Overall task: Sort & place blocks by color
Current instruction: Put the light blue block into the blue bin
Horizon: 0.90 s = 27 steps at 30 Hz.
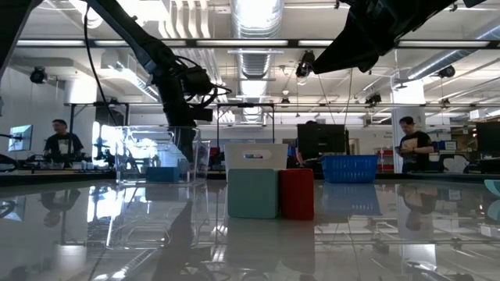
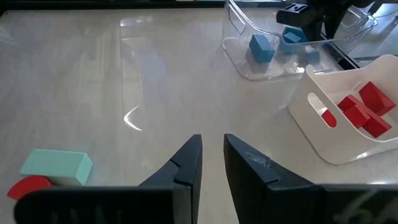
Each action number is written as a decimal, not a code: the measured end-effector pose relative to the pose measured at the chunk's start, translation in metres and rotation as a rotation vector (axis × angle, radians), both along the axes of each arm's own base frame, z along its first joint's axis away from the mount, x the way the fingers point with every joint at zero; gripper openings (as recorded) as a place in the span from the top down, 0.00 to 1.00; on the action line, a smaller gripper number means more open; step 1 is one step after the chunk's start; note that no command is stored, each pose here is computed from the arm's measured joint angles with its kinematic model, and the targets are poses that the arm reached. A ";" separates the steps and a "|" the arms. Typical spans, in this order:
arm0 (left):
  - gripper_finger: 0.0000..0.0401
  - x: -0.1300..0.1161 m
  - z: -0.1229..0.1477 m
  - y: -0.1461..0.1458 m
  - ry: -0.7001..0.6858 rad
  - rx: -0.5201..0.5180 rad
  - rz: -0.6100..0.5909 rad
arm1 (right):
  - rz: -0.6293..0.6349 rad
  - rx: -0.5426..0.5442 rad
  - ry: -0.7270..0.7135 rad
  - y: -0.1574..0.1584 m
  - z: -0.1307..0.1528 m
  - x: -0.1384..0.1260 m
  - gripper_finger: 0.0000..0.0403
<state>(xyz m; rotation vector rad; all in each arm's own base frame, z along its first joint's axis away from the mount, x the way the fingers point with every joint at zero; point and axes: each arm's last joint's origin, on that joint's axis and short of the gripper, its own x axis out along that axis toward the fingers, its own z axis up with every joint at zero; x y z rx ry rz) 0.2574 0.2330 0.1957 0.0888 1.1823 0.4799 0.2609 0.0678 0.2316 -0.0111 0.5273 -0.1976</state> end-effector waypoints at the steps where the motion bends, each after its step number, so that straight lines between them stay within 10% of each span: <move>1: 0.53 0.000 0.000 0.000 0.000 0.000 0.000 | 0.000 0.000 0.000 0.000 0.000 0.000 0.86; 12: 0.47 -0.007 0.049 -0.029 -0.102 0.050 -0.008 | -0.022 0.046 -0.008 0.000 0.000 0.000 0.86; 20: 0.47 -0.007 0.113 -0.099 -0.396 0.096 -0.067 | -0.053 0.113 -0.021 0.001 0.000 0.000 0.86; 27: 0.46 -0.004 0.109 -0.172 -0.653 0.046 -0.230 | -0.015 0.186 -0.020 0.006 0.002 0.000 0.86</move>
